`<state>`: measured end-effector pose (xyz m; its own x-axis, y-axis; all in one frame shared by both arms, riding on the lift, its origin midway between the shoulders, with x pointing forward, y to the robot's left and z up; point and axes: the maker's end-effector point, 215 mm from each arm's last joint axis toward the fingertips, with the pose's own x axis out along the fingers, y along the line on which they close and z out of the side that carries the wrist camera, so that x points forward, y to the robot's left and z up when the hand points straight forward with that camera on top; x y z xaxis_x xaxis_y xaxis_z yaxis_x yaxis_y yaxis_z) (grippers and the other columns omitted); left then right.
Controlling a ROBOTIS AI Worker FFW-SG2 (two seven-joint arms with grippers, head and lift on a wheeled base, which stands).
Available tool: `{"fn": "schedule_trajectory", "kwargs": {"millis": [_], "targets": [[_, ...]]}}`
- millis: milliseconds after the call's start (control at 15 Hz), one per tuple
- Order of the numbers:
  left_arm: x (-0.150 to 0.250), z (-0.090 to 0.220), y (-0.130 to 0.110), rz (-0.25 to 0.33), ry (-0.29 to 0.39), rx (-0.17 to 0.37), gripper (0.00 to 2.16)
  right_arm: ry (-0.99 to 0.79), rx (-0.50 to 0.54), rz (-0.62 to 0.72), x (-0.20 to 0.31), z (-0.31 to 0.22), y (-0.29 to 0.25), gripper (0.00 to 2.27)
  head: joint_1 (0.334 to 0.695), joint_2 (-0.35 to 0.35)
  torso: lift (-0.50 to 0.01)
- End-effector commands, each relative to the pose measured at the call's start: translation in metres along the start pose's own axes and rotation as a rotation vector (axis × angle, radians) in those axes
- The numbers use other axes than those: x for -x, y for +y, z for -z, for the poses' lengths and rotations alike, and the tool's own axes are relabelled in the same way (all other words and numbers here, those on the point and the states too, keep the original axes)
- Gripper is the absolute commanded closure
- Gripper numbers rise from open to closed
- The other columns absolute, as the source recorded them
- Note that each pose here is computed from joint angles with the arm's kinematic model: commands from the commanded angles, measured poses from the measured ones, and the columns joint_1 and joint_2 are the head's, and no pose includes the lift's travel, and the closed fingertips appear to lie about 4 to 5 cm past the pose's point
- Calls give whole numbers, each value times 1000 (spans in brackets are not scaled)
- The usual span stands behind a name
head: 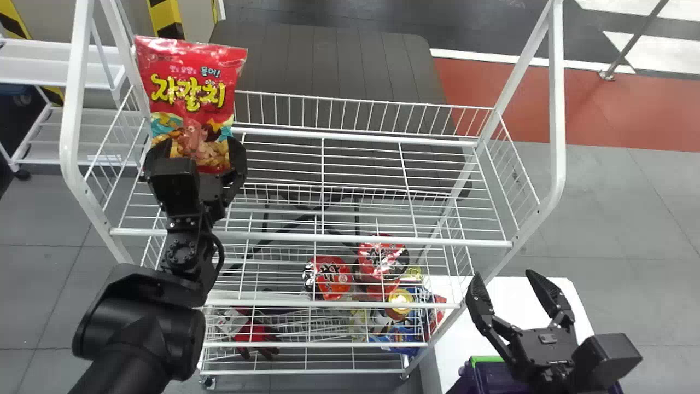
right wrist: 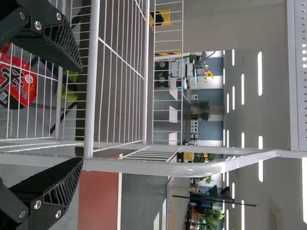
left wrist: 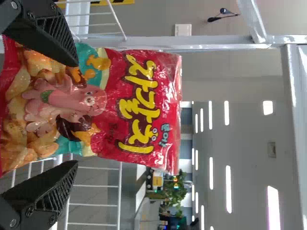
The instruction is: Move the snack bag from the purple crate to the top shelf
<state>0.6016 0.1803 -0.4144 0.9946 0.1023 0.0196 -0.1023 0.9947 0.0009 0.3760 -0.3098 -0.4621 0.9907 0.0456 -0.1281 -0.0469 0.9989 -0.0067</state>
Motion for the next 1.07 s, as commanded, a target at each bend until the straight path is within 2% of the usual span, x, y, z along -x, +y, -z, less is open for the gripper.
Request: {"fn": "schedule_trajectory", "kwargs": {"millis": [0, 200, 467, 800, 1000], "targets": [[15, -13, -4, 13, -18, 19, 63, -1, 0, -2, 0, -1, 1, 171, 695, -145, 0], [41, -28, -7, 51, 7, 10, 63, -10, -1, -9, 0, -6, 6, 171, 695, -157, 0], [111, -39, 23, 88, 50, -13, 63, -27, 5, -33, 10, -30, 17, 171, 695, -150, 0], [191, -47, 43, 103, 88, -20, 63, -66, 11, -107, 22, -72, 64, 171, 695, -110, 0], [215, -59, 51, 87, 75, -8, 63, -114, -8, -161, 44, -114, 103, 174, 695, -61, 0]]}}
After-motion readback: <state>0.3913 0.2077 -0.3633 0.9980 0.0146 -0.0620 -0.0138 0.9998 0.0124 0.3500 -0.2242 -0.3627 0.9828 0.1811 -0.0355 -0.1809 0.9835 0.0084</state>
